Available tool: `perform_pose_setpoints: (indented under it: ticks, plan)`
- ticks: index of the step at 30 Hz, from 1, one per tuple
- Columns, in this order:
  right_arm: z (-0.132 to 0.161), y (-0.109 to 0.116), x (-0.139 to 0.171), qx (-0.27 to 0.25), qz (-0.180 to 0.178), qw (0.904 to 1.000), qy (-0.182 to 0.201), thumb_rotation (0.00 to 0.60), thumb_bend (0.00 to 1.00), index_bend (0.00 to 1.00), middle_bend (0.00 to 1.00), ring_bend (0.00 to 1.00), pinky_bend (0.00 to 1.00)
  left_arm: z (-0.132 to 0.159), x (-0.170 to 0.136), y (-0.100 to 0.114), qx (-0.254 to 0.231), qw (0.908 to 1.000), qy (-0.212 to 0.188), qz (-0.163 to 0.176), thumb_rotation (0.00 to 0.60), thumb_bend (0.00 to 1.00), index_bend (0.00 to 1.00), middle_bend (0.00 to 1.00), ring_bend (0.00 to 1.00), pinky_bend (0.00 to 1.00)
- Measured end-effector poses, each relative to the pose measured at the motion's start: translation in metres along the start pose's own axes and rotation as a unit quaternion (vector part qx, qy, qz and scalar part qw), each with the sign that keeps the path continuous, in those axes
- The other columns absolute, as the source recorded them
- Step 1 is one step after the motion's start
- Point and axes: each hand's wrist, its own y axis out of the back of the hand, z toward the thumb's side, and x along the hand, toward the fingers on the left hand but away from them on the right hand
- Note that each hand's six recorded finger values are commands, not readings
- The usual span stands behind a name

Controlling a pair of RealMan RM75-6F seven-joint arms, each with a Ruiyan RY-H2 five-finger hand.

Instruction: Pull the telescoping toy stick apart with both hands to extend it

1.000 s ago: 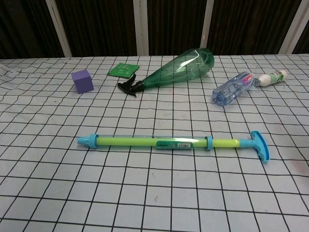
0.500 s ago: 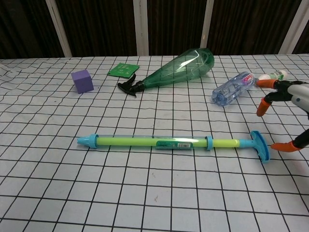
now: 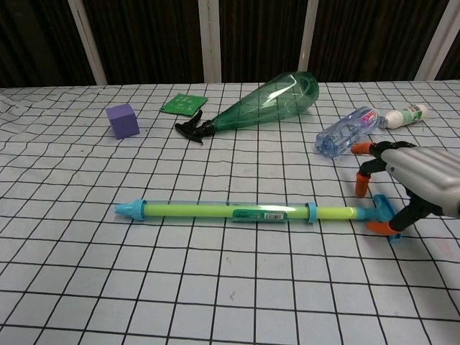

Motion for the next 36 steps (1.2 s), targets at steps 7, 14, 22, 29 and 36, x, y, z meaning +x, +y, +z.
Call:
perform_pose_setpoints:
  ticks: [7, 14, 22, 29, 36]
  plan:
    - [-0.002, -0.005, -0.003, 0.002, 0.003, 1.0, -0.006, 0.6, 0.31, 0.51, 0.12, 0.0, 0.0, 0.001, 0.0, 0.0, -0.003, 1.0, 0.0, 0.0, 0.6, 0.0, 0.0, 0.0, 0.0, 0.0]
    - [-0.004, -0.009, -0.003, 0.004, 0.008, 0.9999, -0.01, 0.6, 0.32, 0.51, 0.12, 0.0, 0.0, 0.001, 0.0, 0.0, -0.006, 1.0, 0.001, 0.001, 0.6, 0.0, 0.0, 0.0, 0.0, 0.0]
    - [-0.005, -0.009, -0.004, 0.007, 0.01, 0.9998, -0.012, 0.6, 0.41, 0.53, 0.12, 0.0, 0.0, 0.001, 0.0, 0.0, -0.007, 1.0, 0.002, 0.001, 0.6, 0.01, 0.0, 0.0, 0.0, 0.0]
    - [-0.006, -0.012, -0.002, 0.008, 0.015, 0.9997, -0.015, 0.6, 0.44, 0.61, 0.15, 0.0, 0.0, 0.001, 0.001, 0.0, -0.009, 1.0, 0.003, 0.0, 0.6, 0.01, 0.0, 0.0, 0.0, 0.0]
    - [-0.005, -0.011, 0.0, 0.002, 0.016, 0.9998, -0.012, 0.6, 0.44, 0.63, 0.15, 0.0, 0.0, 0.001, 0.001, 0.0, -0.012, 0.9999, 0.005, -0.002, 0.6, 0.02, 0.0, 0.0, 0.0, 0.0]
